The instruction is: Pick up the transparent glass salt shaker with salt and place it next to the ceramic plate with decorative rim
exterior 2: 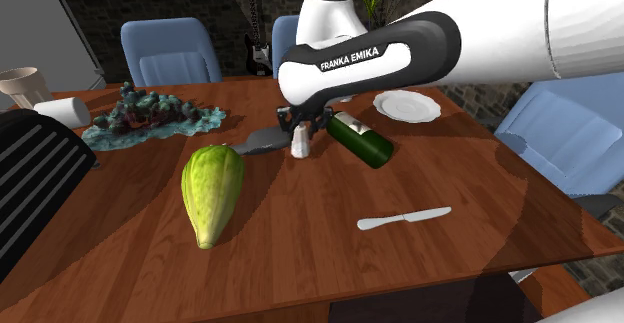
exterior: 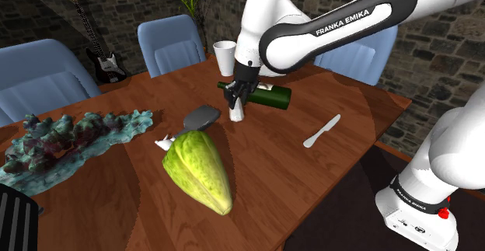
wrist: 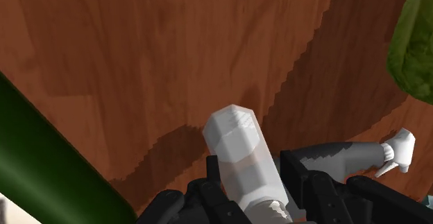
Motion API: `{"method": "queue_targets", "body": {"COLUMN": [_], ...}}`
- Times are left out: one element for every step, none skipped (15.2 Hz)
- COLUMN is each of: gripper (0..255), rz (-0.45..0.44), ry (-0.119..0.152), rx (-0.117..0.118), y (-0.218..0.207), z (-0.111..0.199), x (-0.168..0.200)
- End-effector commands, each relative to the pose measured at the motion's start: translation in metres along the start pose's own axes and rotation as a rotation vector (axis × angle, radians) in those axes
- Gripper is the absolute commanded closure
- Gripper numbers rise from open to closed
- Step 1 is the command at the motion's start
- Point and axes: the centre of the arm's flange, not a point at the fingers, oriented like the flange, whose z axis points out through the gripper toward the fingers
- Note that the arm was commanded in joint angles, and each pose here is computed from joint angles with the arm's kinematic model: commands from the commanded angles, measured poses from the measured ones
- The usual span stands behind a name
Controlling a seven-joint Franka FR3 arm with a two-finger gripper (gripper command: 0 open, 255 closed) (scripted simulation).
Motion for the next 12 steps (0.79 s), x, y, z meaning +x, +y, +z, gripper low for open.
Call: {"method": "queue_targets", "body": {"gripper": [255, 255, 255, 255, 255, 255, 255, 255, 255, 255, 255, 255], "rz": [0.000, 0.000, 0.000, 0.000, 0.000, 0.000, 0.000, 0.000, 0.000, 0.000, 0.000, 0.000], "ry": [0.000, 0.000, 0.000, 0.000, 0.000, 0.000, 0.000, 0.000, 0.000, 0.000, 0.000, 0.000], "rx": [0.000, 0.000, 0.000, 0.000, 0.000, 0.000, 0.000, 0.000, 0.000, 0.000, 0.000, 0.000], "y": [-0.001, -0.001, -0.002, -0.003, -0.003, -0.004, -0.005, -0.005, -0.006, -0.007, -0.007, -0.008], "z": [-0.011, -0.016, -0.021, -0.026, -0.031, -0.036, -0.041, -0.046, -0.052, -0.057, -0.062, -0.067], "x": [0.004, 0.005, 0.006, 0.007, 0.009, 0.010, 0.011, 0.013, 0.014, 0.015, 0.016, 0.018]}}
